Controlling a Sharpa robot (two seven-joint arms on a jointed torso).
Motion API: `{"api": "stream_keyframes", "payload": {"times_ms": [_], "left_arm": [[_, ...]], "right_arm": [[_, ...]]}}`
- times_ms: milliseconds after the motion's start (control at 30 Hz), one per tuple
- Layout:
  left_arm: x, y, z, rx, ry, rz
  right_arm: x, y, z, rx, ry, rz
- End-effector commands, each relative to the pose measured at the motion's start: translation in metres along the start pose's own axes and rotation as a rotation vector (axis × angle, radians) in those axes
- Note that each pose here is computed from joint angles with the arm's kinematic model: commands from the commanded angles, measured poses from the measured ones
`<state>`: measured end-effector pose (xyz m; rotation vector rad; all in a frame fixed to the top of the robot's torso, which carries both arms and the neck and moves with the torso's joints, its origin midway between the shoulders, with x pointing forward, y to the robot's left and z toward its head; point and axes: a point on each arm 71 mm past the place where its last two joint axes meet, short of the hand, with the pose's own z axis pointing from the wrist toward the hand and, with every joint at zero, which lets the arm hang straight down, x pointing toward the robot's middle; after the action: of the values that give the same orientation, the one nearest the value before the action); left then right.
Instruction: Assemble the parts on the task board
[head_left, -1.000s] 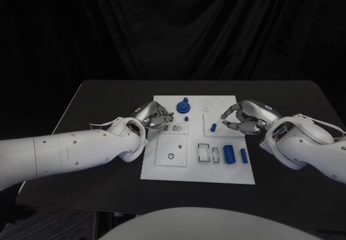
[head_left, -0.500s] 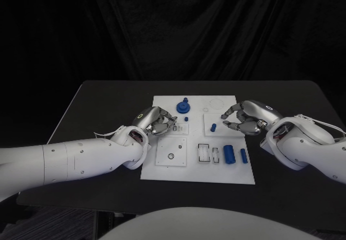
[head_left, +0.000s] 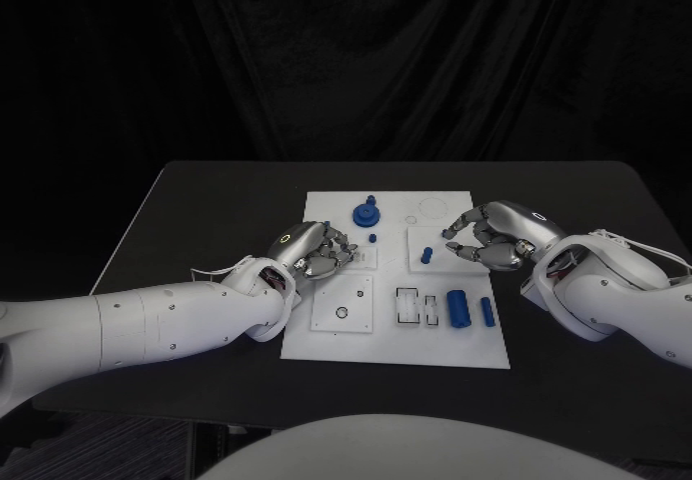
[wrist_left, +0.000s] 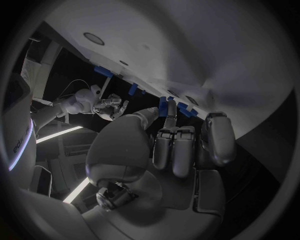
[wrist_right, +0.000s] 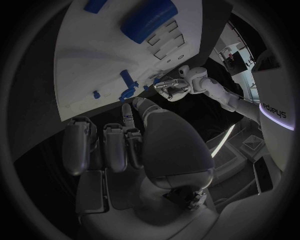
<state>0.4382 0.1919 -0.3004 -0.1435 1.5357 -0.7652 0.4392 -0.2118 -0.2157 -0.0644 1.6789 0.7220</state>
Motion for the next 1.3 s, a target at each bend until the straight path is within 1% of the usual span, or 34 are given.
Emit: {"api": "stream_keyframes", "payload": {"times_ms": [33, 100, 300, 600, 767, 1000, 1300], "left_arm": [[0.0062, -0.0051, -0.0013, 0.136, 0.035, 0.006], [0.0086, -0.0026, -0.0020, 0.156, 0.040, 0.012], [0.0124, 0.0014, -0.0041, 0.218, 0.042, 0.024], [0.0122, 0.0078, -0.0062, 0.266, 0.040, 0.051], [0.0115, 0.0101, -0.0076, 0.295, 0.034, 0.077], [0.0116, 0.0146, -0.0088, 0.302, 0.034, 0.093], [0.0135, 0.0201, -0.0109, 0.278, 0.050, 0.113]], "right_arm": [[0.000, 0.000, -0.001, -0.001, -0.009, 0.004], [0.000, 0.000, -0.002, 0.000, -0.008, 0.004], [0.001, -0.001, -0.002, 0.003, -0.004, 0.005], [0.001, -0.002, -0.003, 0.006, -0.001, 0.006], [0.002, -0.003, -0.004, 0.008, 0.000, 0.006], [0.002, -0.004, -0.005, 0.012, 0.001, 0.008], [0.002, -0.005, -0.005, 0.018, 0.006, 0.010]]}}
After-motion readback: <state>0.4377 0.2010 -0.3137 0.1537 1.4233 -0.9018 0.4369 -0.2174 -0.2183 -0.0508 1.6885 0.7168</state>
